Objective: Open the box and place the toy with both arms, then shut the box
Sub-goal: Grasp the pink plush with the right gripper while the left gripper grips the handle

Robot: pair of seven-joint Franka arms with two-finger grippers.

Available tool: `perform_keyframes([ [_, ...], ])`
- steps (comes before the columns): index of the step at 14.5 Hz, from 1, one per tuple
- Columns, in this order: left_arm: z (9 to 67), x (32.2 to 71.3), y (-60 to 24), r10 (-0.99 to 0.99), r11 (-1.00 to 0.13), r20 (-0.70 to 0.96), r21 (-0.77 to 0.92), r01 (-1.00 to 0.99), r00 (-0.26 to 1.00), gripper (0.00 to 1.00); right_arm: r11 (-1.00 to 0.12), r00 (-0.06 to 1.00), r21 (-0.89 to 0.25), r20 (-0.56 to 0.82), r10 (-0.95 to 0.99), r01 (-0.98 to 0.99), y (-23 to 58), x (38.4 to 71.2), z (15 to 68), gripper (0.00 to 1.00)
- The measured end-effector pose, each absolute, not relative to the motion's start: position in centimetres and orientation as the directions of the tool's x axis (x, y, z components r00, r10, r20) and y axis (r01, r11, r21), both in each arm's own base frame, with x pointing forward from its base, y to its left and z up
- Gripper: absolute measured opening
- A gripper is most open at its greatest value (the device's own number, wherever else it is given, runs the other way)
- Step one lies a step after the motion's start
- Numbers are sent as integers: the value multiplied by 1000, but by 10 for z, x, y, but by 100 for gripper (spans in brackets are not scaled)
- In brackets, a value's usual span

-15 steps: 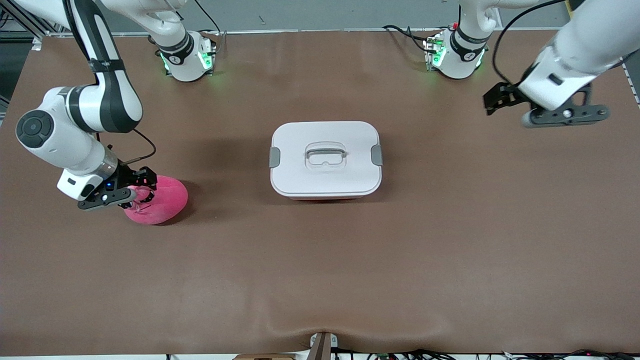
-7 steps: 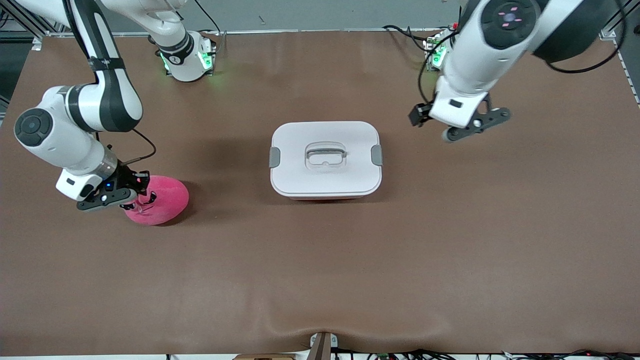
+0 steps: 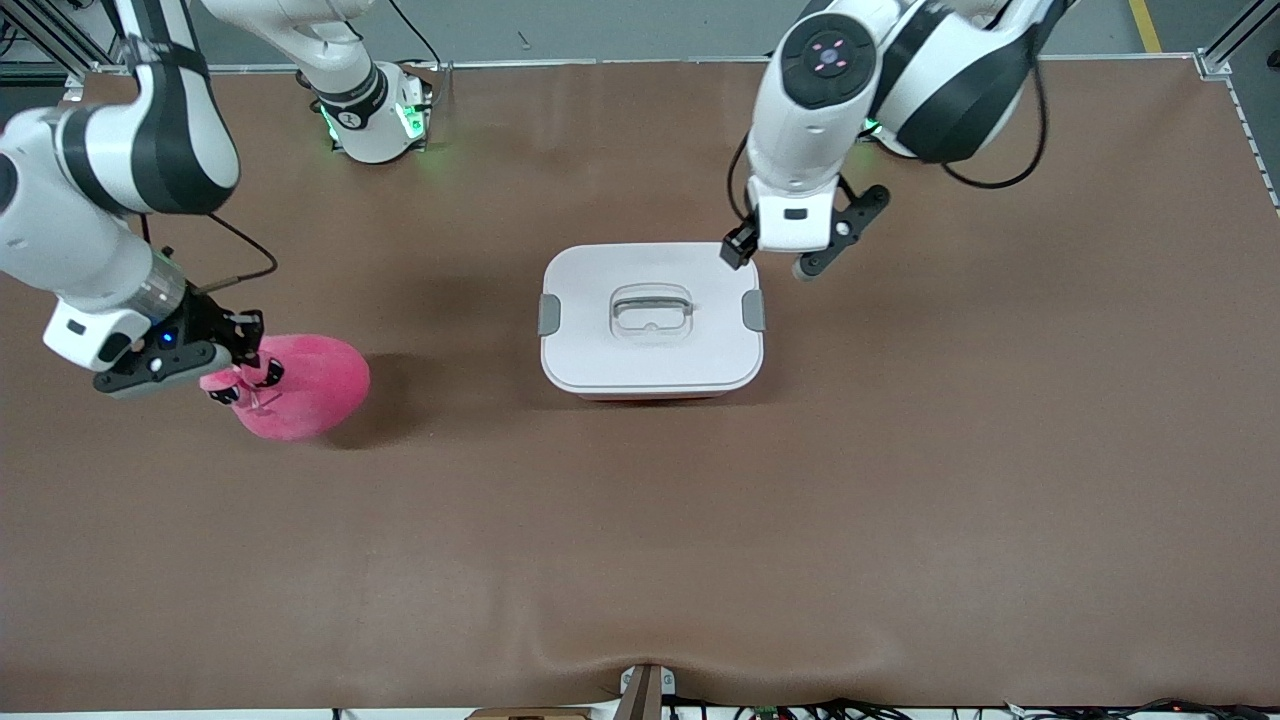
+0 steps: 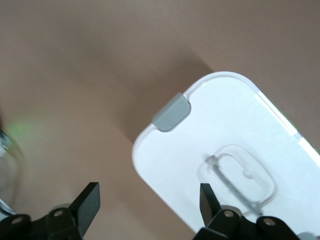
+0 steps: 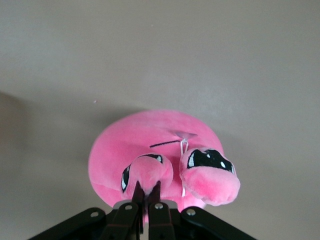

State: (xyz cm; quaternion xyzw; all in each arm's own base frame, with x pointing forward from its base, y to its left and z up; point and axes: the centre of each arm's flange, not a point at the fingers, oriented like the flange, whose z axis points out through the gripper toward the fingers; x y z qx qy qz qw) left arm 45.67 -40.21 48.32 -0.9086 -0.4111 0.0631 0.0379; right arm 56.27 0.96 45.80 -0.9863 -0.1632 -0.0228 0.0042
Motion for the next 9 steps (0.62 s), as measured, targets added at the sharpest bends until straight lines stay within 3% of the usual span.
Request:
perform_keyframes([
  [6, 412, 448, -470, 925, -379, -17, -56, 924, 379, 87, -875, 875, -11, 16, 484, 484, 8, 562, 507, 6],
  [9, 384, 442, -488, 955, -296, 18, -44, 954, 297, 87, -738, 737, 0, 27, 675, 675, 18, 564, 533, 6],
])
